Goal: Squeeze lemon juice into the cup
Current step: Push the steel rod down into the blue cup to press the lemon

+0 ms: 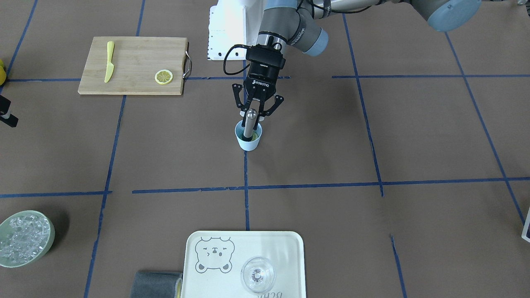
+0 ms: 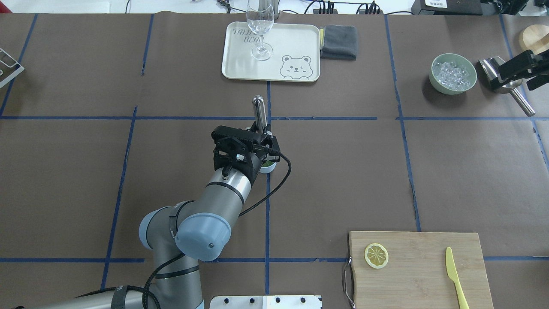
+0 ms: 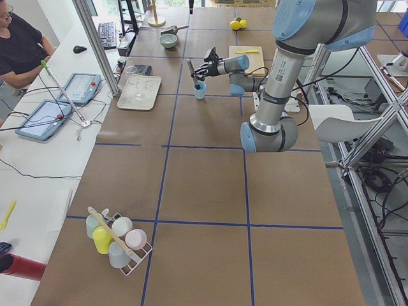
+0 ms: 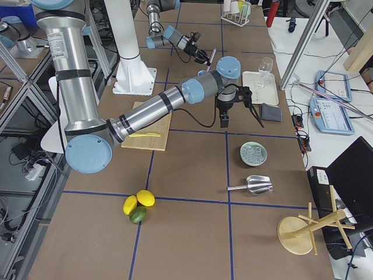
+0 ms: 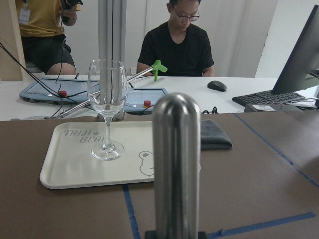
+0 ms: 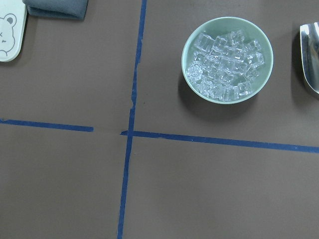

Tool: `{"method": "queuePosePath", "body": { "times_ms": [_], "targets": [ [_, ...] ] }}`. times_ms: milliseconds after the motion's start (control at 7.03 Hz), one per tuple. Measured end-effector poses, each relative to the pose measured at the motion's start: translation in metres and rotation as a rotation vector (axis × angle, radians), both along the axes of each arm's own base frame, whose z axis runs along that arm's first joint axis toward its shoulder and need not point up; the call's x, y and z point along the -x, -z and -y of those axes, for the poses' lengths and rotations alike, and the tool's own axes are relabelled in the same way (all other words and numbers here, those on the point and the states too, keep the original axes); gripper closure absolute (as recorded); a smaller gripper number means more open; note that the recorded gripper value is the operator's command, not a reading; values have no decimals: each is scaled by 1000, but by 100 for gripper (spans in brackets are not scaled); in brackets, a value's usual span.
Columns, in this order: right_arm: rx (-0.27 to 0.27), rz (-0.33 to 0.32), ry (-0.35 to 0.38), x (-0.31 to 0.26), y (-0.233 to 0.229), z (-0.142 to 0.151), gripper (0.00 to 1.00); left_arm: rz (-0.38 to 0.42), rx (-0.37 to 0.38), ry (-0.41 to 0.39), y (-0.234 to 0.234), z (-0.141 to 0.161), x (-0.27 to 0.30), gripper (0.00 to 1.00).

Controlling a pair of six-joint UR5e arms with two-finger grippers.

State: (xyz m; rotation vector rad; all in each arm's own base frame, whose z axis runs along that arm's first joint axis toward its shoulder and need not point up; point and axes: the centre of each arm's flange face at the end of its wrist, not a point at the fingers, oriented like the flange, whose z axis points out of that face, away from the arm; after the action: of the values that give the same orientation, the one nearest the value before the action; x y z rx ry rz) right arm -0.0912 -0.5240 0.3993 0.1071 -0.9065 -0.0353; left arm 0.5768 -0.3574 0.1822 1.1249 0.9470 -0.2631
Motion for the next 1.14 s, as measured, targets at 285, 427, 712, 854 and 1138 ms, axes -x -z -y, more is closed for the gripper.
{"method": "queuePosePath", "body": {
  "times_ms": [285, 427, 712, 854, 1138],
  "targets": [
    [1, 0, 0, 0, 0, 0, 0, 2, 1, -5, -5, -2, -5, 100],
    [0, 0, 0, 0, 0, 0, 0, 4, 2, -9, -6, -4, -7, 100],
    [2, -1, 0, 0, -1, 0, 0, 8, 5, -14, -9, -7, -11, 100],
    [2, -1, 1, 0, -1, 1, 0, 13, 6, -15, -11, -7, -13, 100],
    [1, -1, 1, 0, -1, 1, 0, 14, 4, -16, -11, -7, -13, 100]
  ]
}}
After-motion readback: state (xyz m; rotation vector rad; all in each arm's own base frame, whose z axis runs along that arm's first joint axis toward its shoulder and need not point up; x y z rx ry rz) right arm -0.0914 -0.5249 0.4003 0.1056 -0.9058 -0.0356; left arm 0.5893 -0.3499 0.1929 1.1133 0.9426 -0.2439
